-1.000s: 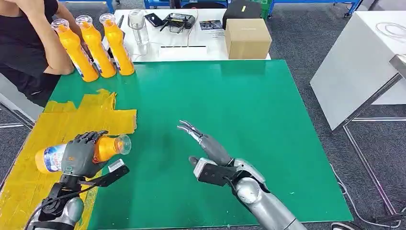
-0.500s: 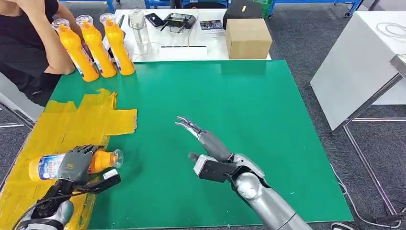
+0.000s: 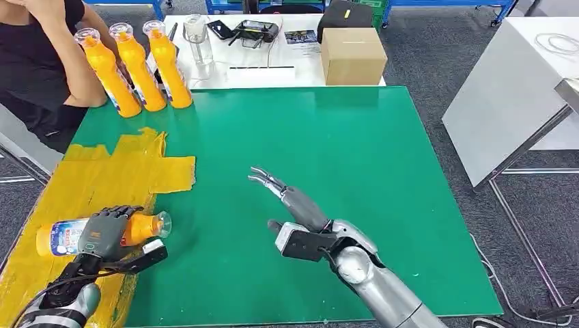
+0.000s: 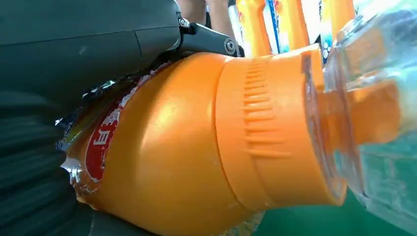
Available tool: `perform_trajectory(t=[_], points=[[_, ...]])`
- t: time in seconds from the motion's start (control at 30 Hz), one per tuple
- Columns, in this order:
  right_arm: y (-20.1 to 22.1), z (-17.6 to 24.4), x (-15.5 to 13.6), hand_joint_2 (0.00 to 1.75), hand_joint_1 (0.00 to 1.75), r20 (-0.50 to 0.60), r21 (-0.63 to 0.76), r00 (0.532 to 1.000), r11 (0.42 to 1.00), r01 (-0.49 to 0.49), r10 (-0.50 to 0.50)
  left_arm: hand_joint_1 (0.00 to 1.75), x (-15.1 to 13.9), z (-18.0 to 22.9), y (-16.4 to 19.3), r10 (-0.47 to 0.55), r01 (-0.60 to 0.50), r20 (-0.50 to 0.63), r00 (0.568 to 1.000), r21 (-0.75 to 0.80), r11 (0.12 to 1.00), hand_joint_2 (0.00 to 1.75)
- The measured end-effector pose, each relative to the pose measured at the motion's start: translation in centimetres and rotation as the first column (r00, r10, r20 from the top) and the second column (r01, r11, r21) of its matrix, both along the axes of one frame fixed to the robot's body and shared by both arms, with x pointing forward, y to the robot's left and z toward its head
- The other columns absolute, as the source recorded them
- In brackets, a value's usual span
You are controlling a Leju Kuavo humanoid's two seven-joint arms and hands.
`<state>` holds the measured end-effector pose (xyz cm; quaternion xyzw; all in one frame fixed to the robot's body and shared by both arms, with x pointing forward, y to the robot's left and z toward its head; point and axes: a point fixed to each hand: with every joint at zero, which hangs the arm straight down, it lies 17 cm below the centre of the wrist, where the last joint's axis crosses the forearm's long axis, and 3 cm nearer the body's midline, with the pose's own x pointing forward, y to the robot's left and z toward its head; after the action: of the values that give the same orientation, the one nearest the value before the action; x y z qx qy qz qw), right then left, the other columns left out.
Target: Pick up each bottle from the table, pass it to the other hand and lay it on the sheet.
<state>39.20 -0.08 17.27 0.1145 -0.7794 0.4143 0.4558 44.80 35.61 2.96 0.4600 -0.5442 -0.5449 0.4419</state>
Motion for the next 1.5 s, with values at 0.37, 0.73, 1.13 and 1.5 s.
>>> perform_trajectory(t=[0.37,0.73,1.13,1.5], points=[[0.1,0.4,0.4,0.0,0.0,0.007,0.001,1.0,1.0,-0.017,0.017,0.0,-1.6,-1.3,1.4,-0.136,0.117,-0.144,0.98,-0.134,0.984,1.75],[-0.1,0.9,1.1,0.0,0.0,0.016,-0.006,1.0,1.0,-0.022,0.022,0.0,-4.6,-1.1,1.3,-0.227,0.186,-0.185,0.956,-0.213,0.959,1.75],[0.4,1.6,1.9,0.0,0.0,0.025,-0.014,0.999,0.999,-0.03,0.03,0.0,-7.3,-0.2,0.5,-0.324,0.242,-0.209,0.923,-0.341,0.908,1.75],[1.0,1.6,1.7,0.0,0.0,0.083,-0.012,0.996,0.999,0.035,-0.034,0.0,-7.1,14.4,-7.1,-0.399,0.4,0.27,0.876,-0.869,0.291,1.75]])
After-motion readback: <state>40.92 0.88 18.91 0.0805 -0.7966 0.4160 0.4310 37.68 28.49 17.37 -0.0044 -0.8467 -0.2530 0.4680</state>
